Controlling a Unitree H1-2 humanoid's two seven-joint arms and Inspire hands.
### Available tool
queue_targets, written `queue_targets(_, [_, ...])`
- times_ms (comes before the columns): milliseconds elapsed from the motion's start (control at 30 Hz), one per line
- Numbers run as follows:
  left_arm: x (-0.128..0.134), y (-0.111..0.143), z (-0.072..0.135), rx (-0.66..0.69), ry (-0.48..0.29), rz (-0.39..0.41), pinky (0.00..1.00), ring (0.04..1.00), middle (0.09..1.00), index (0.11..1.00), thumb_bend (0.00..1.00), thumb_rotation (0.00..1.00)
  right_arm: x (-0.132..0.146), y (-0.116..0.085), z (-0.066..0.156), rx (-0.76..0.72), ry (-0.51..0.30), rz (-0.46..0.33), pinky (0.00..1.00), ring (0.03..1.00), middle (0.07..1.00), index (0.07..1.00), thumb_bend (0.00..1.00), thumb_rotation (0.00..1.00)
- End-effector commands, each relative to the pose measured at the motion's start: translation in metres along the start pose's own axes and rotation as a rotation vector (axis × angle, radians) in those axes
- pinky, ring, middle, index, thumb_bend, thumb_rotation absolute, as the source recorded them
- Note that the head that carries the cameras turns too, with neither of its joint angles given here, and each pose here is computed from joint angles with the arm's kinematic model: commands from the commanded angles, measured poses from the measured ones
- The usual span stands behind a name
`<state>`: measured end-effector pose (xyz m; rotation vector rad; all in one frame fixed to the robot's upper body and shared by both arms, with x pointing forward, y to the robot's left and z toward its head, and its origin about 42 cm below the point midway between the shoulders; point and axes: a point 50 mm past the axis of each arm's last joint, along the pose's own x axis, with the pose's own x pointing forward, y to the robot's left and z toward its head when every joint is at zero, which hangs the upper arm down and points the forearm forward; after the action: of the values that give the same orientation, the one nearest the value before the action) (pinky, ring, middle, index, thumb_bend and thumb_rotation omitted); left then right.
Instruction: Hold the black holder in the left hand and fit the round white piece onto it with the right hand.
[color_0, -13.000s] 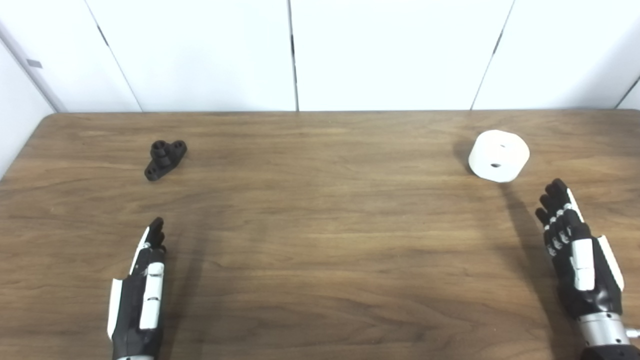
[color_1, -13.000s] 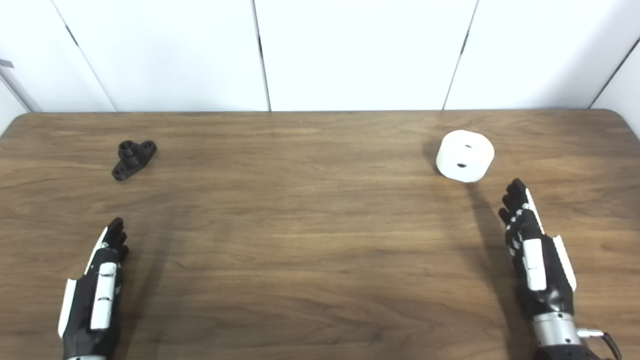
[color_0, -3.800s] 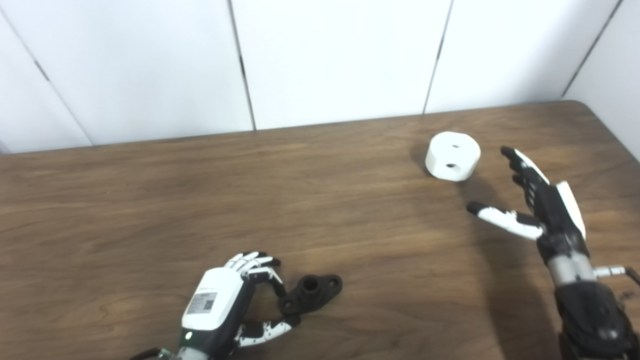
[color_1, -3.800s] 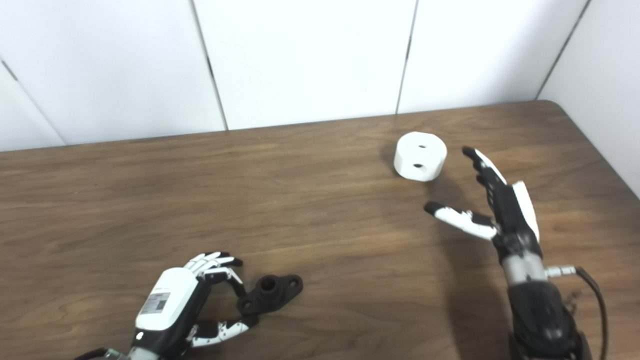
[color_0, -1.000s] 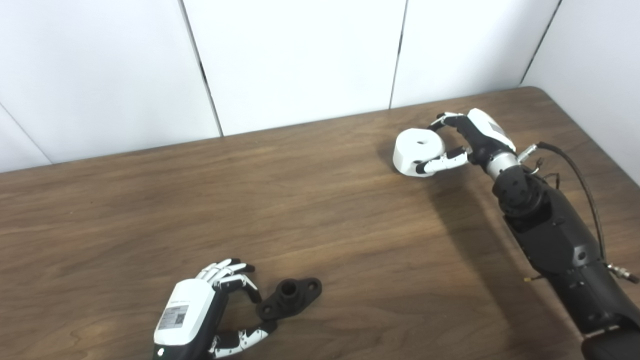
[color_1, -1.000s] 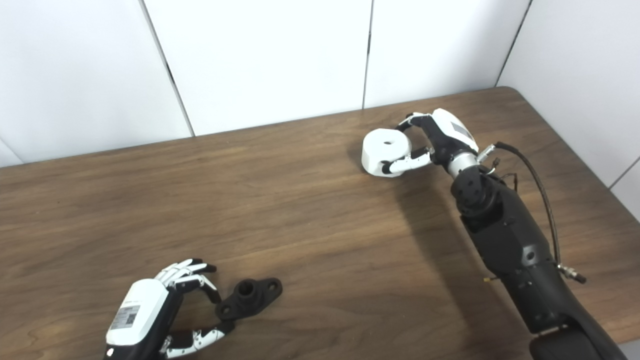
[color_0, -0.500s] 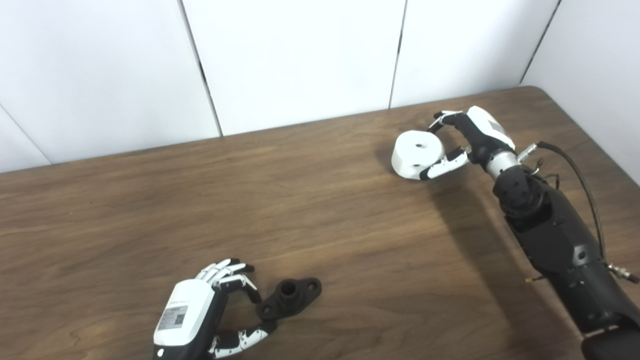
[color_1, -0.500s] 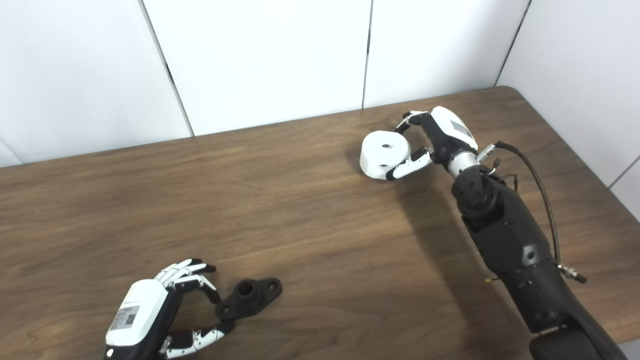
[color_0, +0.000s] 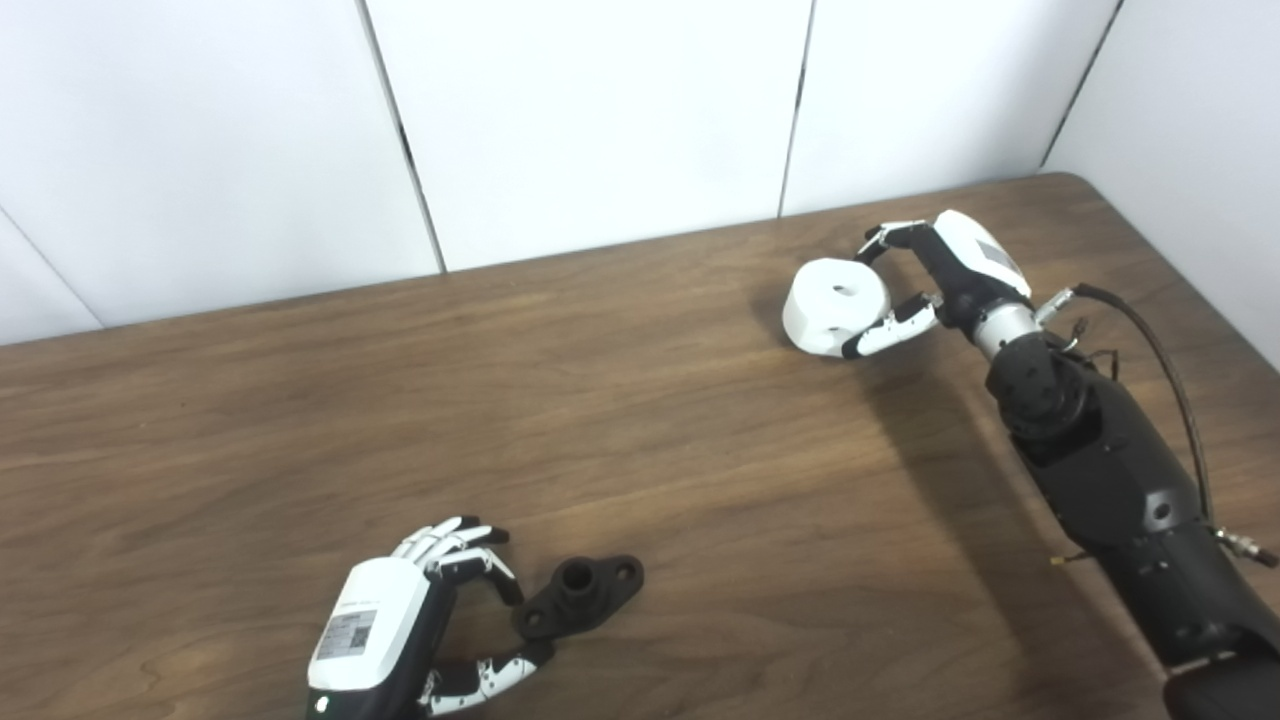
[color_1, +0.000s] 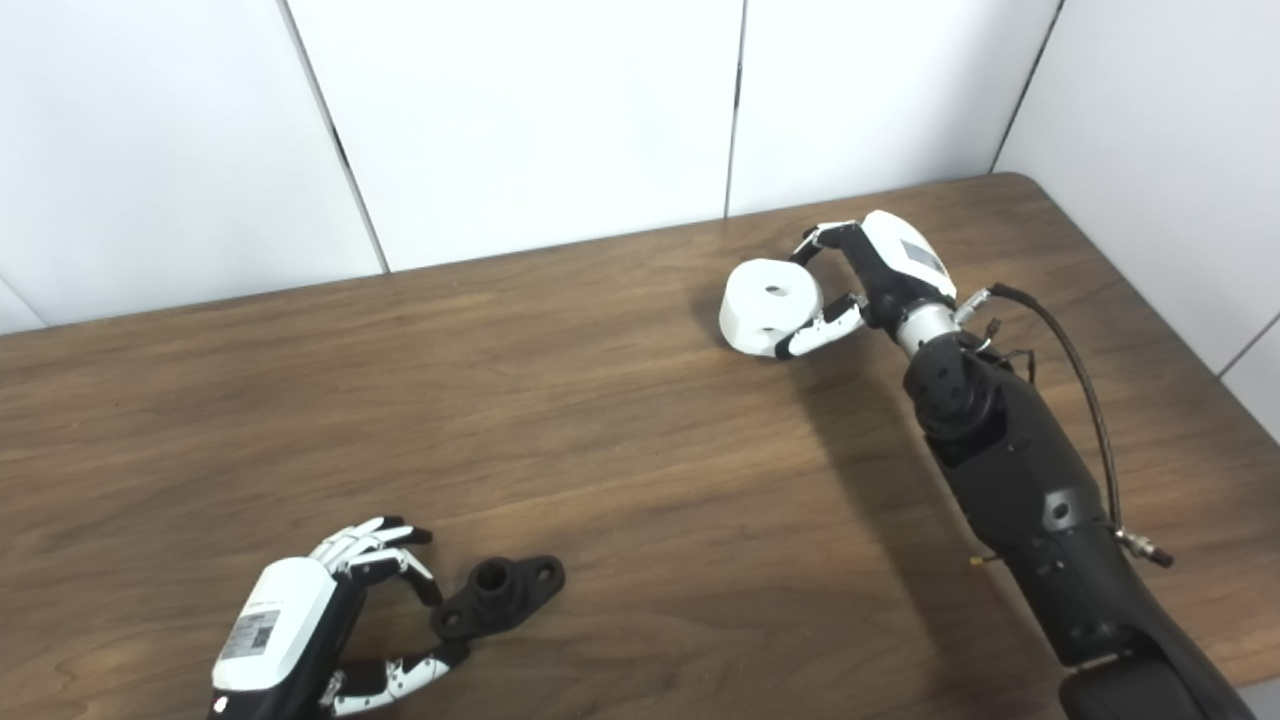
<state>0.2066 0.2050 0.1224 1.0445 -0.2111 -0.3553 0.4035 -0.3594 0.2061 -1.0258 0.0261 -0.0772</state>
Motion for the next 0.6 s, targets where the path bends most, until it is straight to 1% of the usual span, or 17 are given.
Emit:
queue_targets(0, [-0.011,-0.016,-0.012,0.01,0.091,-0.094,0.85,0.87,0.792,0.488,0.52,0.04,0.002,-0.035,0.016,-0.032,-0.084,-0.084,0.87,0.908,0.828,0.485,0.52,0.14])
queue_targets(167, [-0.007,-0.018,-0.007,0.01,0.096,-0.098,0.85,0.873,0.794,0.488,0.52,0.04,-0.017,-0.042,0.037,-0.022,-0.118,-0.063,0.85,0.889,0.817,0.484,0.52,0.14])
queue_targets(267, [-0.005,-0.02,-0.002,0.01,0.095,-0.096,0.85,0.874,0.794,0.488,0.52,0.04,-0.034,-0.047,0.055,-0.015,-0.147,-0.03,0.86,0.894,0.815,0.483,0.52,0.14])
queue_targets(333, [-0.004,-0.021,0.0,0.011,0.095,-0.093,0.85,0.87,0.793,0.488,0.52,0.04,-0.041,-0.05,0.063,-0.013,-0.165,-0.012,0.86,0.896,0.813,0.483,0.52,0.13])
queue_targets(367, [-0.004,-0.022,0.0,0.013,0.092,-0.089,0.85,0.87,0.793,0.488,0.52,0.04,-0.048,-0.05,0.071,-0.012,-0.185,0.001,0.87,0.897,0.812,0.483,0.52,0.13])
queue_targets(567, [0.0,-0.026,0.005,0.019,0.087,-0.078,0.85,0.864,0.791,0.488,0.52,0.04,-0.072,-0.051,0.099,-0.006,-0.273,0.072,0.88,0.91,0.805,0.483,0.52,0.13])
